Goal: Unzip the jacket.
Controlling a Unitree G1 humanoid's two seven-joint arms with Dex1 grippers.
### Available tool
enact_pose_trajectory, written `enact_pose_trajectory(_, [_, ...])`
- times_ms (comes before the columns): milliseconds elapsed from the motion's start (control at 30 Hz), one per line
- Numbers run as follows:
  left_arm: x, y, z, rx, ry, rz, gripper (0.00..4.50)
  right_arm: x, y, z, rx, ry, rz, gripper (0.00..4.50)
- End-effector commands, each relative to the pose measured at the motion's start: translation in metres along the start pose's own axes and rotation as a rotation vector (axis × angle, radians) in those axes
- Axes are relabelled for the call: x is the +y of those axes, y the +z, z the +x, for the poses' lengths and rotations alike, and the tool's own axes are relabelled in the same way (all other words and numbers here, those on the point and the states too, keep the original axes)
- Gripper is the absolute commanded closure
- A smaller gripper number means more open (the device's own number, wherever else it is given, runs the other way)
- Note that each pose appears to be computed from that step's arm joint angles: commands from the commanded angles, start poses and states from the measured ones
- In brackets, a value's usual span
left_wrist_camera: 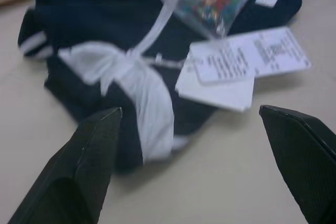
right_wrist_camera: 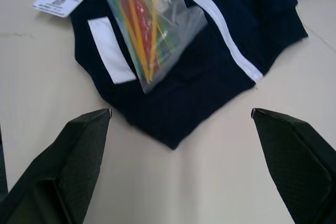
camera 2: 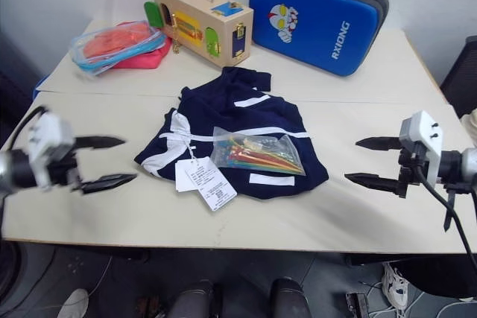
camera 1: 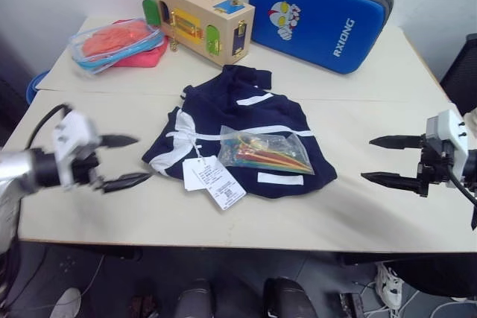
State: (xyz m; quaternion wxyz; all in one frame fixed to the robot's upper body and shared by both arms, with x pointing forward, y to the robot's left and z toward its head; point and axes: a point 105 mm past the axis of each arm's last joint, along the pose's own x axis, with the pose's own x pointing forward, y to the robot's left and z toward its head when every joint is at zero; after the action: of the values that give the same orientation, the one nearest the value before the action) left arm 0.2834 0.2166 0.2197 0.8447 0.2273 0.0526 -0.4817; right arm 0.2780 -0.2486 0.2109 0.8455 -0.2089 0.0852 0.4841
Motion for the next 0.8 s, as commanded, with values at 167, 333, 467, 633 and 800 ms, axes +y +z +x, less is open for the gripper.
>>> enact_pose_trajectory(167, [-0.010, 0.042, 0.088, -0.075, -0.280, 0.163, 0.13, 0.030, 0.043, 0.003, -0.088, -0.001, -0.121, 0.00])
enact_pose_trajectory(333, [0.000, 0.051, 0.145, -0.045, -0.306, 0.282, 0.13, 0.038, 0.051, 0.005, -0.106, -0.038, -0.144, 0.00])
enact_pose_trajectory(467, [-0.004, 0.051, 0.185, -0.016, -0.362, 0.355, 0.13, 0.040, 0.052, 0.005, -0.120, -0.070, -0.138, 0.00])
enact_pose_trajectory(633, [-0.014, 0.044, 0.220, 0.018, -0.394, 0.425, 0.13, 0.042, 0.049, 0.004, -0.117, -0.105, -0.134, 0.00])
enact_pose_trajectory(800, [-0.033, 0.039, 0.225, 0.021, -0.512, 0.412, 0.13, 0.041, 0.039, -0.003, -0.087, -0.136, -0.120, 0.00])
